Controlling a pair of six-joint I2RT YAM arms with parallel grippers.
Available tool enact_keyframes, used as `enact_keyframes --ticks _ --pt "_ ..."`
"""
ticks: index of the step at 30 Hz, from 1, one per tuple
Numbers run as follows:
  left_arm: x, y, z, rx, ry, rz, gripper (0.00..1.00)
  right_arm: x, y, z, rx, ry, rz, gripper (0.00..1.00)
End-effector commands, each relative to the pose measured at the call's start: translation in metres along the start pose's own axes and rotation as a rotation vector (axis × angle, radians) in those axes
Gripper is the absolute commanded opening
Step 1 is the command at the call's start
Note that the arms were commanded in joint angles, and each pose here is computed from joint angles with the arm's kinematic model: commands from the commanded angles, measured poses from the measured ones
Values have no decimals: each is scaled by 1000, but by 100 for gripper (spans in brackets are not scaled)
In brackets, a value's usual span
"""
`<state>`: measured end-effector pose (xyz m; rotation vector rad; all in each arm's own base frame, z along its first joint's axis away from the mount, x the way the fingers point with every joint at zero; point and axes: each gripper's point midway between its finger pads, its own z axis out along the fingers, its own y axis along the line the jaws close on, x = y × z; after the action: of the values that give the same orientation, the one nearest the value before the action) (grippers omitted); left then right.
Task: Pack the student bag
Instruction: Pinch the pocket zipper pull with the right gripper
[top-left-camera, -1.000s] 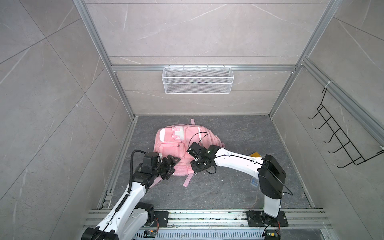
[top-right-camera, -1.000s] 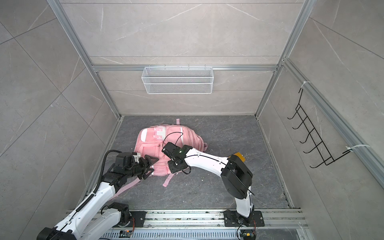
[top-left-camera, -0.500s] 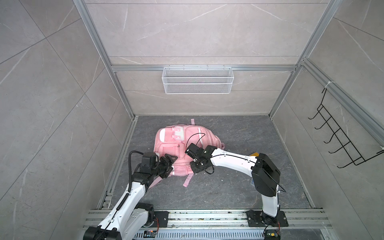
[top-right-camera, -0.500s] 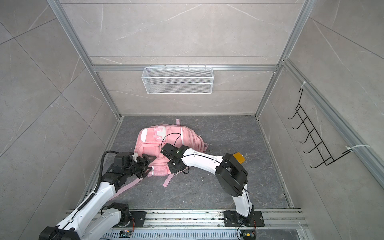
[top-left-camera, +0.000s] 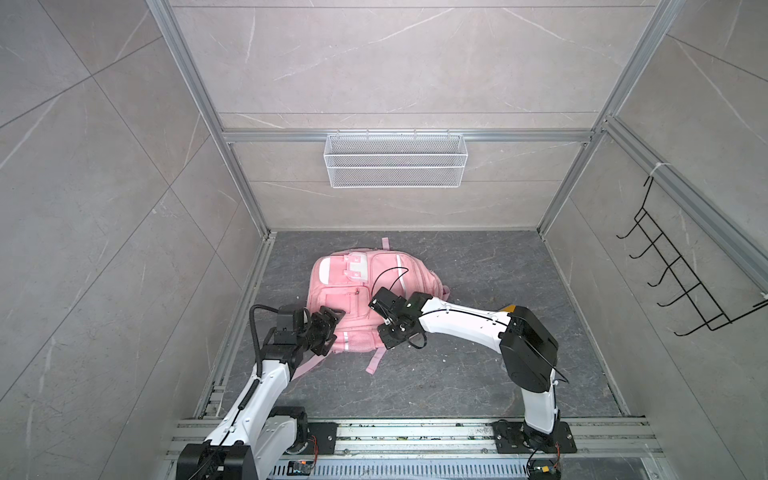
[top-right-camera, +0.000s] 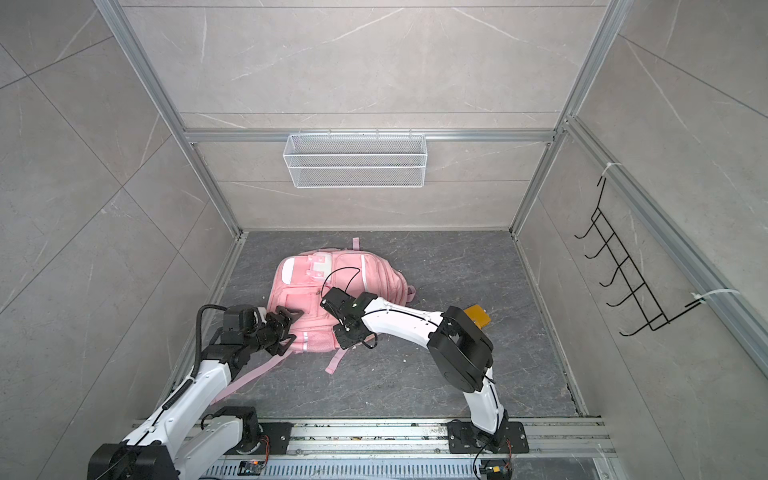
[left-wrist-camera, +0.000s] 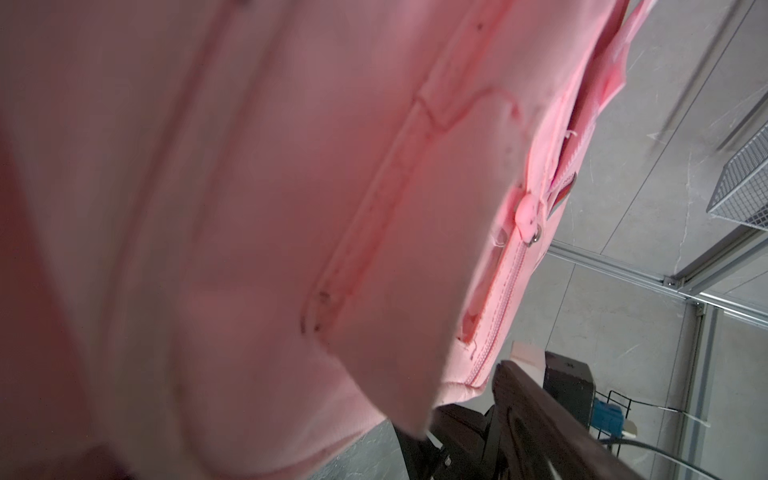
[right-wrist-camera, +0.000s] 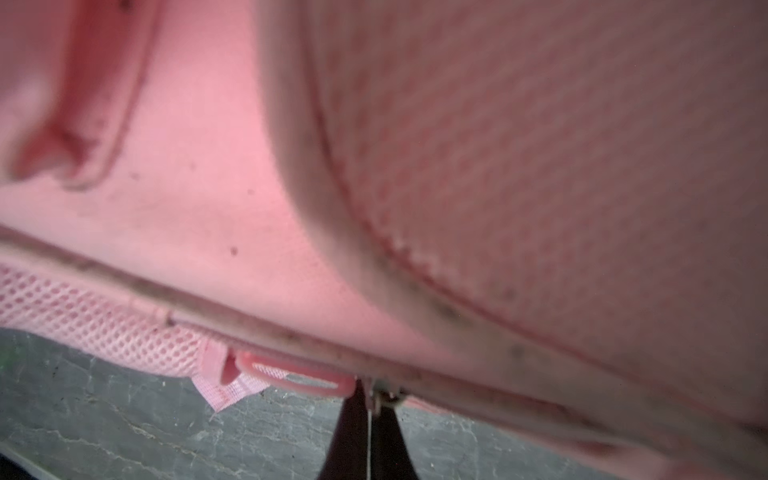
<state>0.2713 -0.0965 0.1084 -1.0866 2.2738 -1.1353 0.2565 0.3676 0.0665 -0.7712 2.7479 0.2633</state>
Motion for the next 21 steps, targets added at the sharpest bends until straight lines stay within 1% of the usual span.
enact_keyframes --ticks 1,9,12,13,15,16,18,20,21 --pt "-9 -7 1 21 -11 62 85 -10 5 -24 -53 -97 -23 0" --pt "-20 -8 12 2 -6 107 81 -2 -18 -36 -72 -124 49 0" --pt "-24 -8 17 4 -11 118 59 -1 -30 -38 -80 -130 93 0" --pt "-26 -7 18 4 -12 116 55 -2 -34 -39 -82 -130 107 0" --pt "-28 -8 21 7 -7 115 42 -2 -40 -41 -88 -130 120 0" --pt "-28 -7 23 5 -3 113 38 -1 -43 -42 -82 -128 118 0" --pt "-30 -8 24 4 0 115 35 -3 -43 -46 -90 -130 99 0" --pt "-30 -11 24 8 4 118 35 -7 -27 -51 -179 -141 38 0" --pt "-31 -12 24 9 5 121 35 -8 -19 -54 -220 -142 14 7"
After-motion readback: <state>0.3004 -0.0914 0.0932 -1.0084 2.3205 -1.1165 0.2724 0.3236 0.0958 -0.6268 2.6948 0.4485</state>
